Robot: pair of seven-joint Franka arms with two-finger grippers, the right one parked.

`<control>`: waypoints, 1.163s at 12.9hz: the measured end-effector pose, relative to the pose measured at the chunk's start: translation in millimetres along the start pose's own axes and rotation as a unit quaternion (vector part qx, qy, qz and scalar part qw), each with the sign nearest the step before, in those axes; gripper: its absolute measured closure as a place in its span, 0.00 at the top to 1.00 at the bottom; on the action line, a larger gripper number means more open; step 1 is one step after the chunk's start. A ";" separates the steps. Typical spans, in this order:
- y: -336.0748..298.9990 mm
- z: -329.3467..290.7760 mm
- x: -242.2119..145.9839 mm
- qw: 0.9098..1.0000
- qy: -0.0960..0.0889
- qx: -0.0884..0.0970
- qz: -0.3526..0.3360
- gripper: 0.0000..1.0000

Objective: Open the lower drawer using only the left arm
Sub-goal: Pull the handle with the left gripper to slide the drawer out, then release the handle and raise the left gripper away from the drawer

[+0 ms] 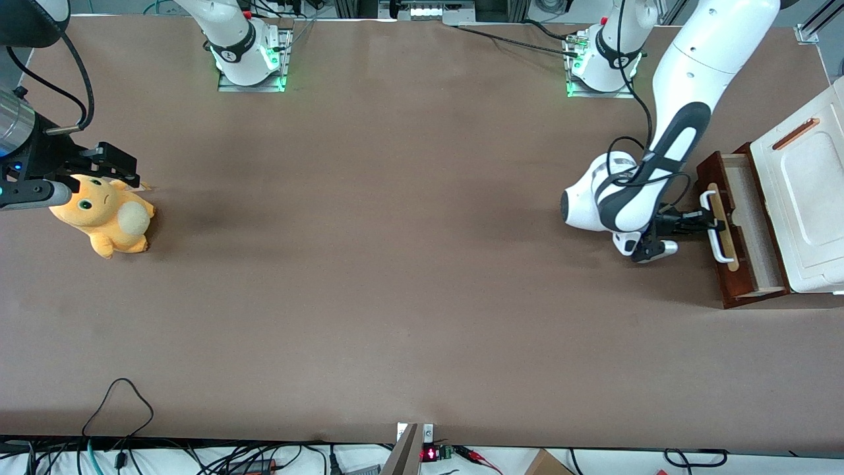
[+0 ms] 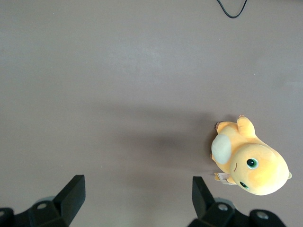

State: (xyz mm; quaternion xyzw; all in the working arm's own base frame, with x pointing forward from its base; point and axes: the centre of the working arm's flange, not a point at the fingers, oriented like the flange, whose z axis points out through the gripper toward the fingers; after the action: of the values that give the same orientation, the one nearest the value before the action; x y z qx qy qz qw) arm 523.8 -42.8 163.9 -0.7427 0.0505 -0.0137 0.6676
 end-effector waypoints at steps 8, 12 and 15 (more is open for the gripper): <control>-3.6 -64.3 16.2 0.997 0.067 -0.032 -0.008 0.55; -17.7 -63.6 27.9 0.998 0.036 -0.054 -0.019 0.98; -76.7 -85.4 58.0 0.984 -0.015 -0.176 -0.009 1.00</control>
State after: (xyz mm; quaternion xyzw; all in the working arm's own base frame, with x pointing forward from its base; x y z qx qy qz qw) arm 578.3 -124.8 246.6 -0.8494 0.0356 0.0006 0.5266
